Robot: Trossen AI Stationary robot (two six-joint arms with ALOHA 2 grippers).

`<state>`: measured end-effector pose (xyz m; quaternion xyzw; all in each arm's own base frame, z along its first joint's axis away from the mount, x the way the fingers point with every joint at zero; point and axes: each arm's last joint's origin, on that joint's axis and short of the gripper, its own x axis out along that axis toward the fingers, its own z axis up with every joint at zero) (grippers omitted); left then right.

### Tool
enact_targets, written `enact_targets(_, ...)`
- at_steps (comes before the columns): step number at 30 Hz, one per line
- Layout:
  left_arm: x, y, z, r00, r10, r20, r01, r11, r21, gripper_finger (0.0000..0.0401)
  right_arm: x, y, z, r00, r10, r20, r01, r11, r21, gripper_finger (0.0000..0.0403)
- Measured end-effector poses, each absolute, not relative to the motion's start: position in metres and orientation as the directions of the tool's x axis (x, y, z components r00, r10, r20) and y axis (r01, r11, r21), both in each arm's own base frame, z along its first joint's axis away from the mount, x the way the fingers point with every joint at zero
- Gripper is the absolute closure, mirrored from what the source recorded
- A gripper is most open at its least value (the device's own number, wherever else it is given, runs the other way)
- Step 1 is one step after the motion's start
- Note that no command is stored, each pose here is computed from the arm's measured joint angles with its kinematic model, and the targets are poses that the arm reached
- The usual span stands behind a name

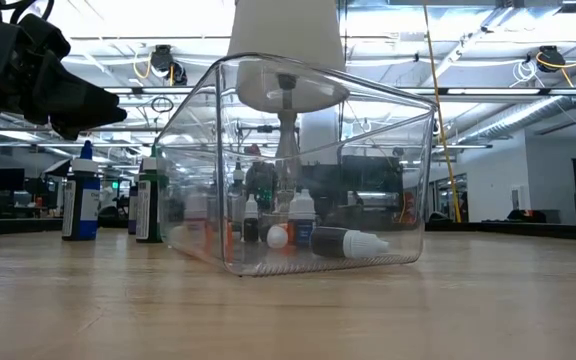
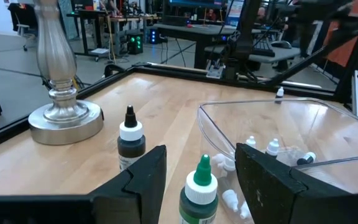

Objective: Pick & Place food coloring
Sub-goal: Put the violet food coloring bottle into the bin

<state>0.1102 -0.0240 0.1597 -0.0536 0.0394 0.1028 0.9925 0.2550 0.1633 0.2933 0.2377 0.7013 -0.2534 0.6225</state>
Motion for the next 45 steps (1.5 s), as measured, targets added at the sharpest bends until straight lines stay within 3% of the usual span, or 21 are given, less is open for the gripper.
enact_targets(9,0.11,-0.024,0.16,0.976,0.2,-0.089,-0.208,0.973,-0.098,0.021,0.19,0.156,0.238,-0.085,0.034,-0.996,0.781,0.623,-0.045,0.0231)
enact_targets(19,0.11,-0.024,0.16,0.976,0.2,-0.089,-0.209,0.973,-0.098,0.021,0.16,0.14,0.19,-0.153,0.083,-0.985,0.799,0.596,-0.074,0.0231)
enact_targets(25,0.11,-0.024,0.16,0.976,0.2,-0.089,-0.208,0.973,-0.098,0.021,0.16,0.141,0.179,-0.126,0.136,-0.983,0.823,0.568,-0.027,0.0231)
enact_targets(45,0.11,-0.024,0.16,0.976,0.2,-0.089,-0.208,0.973,-0.098,0.021,0.155,0.137,0.169,-0.153,0.116,-0.981,0.836,0.545,-0.066,0.0232)
